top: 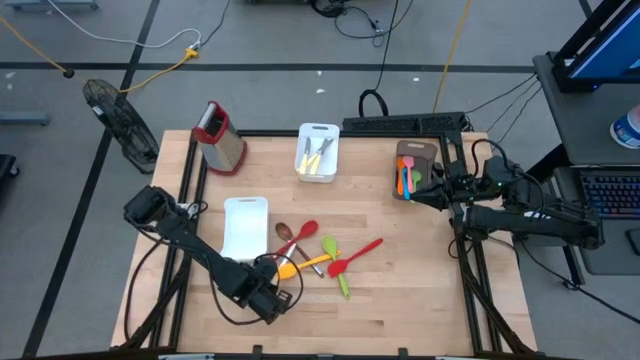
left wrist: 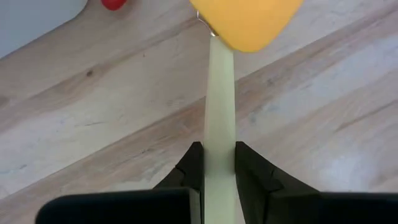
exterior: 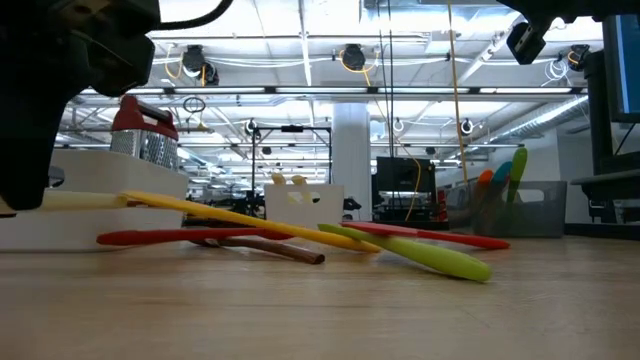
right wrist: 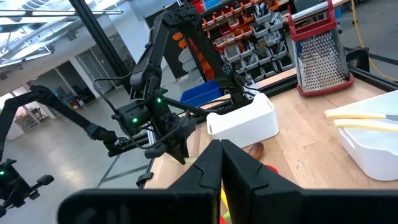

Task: Pick & Place Kitchen Items
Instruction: Put the yellow knife into the top white bin

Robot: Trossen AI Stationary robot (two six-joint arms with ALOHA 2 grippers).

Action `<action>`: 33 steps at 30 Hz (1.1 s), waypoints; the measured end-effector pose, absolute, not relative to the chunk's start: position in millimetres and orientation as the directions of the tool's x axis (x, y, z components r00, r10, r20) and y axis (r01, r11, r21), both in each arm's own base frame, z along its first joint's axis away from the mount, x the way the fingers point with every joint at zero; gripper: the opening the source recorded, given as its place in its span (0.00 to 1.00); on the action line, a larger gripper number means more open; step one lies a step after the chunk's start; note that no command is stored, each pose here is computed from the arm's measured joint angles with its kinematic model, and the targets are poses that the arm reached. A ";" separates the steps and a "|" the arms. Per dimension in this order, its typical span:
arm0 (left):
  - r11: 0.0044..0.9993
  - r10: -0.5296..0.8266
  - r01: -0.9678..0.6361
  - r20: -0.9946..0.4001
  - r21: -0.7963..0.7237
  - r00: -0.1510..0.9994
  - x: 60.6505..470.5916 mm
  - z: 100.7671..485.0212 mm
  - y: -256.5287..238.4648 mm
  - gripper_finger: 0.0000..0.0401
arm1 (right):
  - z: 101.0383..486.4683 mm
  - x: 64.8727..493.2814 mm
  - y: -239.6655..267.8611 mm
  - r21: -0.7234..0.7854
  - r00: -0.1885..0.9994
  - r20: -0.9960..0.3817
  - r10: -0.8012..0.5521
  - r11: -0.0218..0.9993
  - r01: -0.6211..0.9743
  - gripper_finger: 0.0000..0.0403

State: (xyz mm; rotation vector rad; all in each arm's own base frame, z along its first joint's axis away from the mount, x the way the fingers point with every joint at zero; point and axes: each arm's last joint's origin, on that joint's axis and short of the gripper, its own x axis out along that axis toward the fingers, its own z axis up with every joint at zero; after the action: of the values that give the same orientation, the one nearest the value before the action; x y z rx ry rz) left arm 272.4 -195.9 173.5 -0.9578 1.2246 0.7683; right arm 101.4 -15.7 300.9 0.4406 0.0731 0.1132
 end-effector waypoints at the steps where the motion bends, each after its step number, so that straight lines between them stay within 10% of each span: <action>1: 0.418 -0.016 -0.891 -0.982 -0.176 0.187 272.0 173.7 -195.6 0.12 | 300.9 101.4 -15.7 0.429 0.991 -0.046 0.125 0.898 -0.093 0.00; 33: 0.410 0.010 -0.906 -0.993 -0.104 0.118 263.9 172.7 -195.4 0.12 | 300.9 101.4 -16.4 0.435 0.994 -0.046 0.100 0.898 -0.070 0.00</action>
State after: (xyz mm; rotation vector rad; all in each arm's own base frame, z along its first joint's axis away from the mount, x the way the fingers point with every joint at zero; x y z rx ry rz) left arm 263.9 -195.4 172.7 -0.9240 1.2725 0.8333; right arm 101.4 -16.4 300.9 0.4475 0.0681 0.0878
